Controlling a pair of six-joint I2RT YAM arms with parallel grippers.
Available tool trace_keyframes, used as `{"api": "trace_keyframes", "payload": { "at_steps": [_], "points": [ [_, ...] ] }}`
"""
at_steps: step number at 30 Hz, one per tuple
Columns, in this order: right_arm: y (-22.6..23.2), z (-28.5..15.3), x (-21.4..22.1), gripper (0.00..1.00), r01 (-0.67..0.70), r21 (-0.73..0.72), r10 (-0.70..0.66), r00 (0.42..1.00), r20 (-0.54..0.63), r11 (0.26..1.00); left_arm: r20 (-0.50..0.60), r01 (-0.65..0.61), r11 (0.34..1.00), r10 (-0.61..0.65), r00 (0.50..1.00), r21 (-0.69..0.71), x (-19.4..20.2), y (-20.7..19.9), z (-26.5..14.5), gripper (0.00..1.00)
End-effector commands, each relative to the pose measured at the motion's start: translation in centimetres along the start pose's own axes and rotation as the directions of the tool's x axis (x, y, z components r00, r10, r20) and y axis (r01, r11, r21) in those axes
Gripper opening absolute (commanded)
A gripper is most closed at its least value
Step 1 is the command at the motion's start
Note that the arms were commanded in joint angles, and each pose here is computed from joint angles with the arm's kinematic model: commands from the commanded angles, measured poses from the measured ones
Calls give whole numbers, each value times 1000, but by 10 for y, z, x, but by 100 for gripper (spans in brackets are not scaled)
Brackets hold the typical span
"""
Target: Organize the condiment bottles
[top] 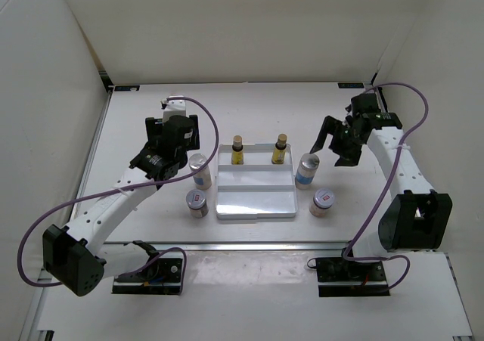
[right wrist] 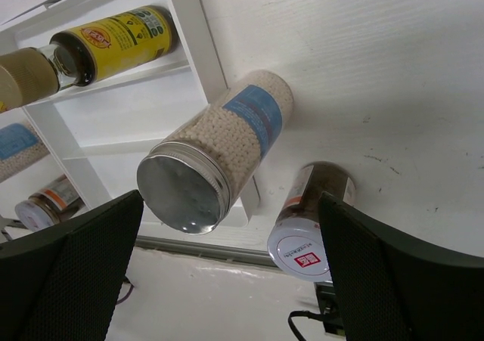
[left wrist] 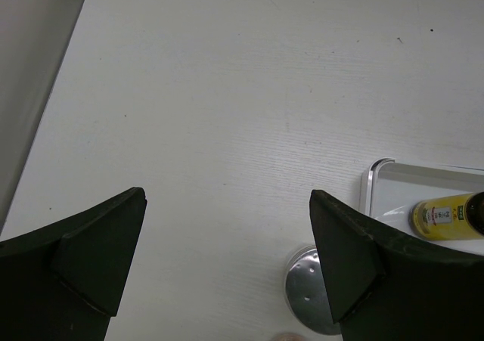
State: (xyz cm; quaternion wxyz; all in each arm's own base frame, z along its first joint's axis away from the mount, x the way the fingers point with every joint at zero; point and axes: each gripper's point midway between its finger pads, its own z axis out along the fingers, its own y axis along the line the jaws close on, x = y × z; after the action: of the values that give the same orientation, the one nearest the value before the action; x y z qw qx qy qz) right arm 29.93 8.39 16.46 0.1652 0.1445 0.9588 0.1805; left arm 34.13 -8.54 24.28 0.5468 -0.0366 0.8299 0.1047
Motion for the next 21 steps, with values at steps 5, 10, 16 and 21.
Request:
{"api": "trace_keyframes", "payload": {
  "at_steps": [5,10,16,21],
  "points": [
    [17,-4,-6,100,85,-30,-84,996,20,996,25,2,1000,-1,1000,-13,-4,8,-5,100],
    [13,4,-1,100,103,22,-103,995,0,994,29,-3,1000,3,1000,0,-5,6,-5,100],
    [25,12,2,100,175,25,-174,985,-11,984,36,-6,1000,6,999,1,-7,7,-7,100],
    [30,23,1,100,219,76,-215,975,-52,973,29,-13,1000,13,1000,0,-3,7,-6,100]
  ]
}}
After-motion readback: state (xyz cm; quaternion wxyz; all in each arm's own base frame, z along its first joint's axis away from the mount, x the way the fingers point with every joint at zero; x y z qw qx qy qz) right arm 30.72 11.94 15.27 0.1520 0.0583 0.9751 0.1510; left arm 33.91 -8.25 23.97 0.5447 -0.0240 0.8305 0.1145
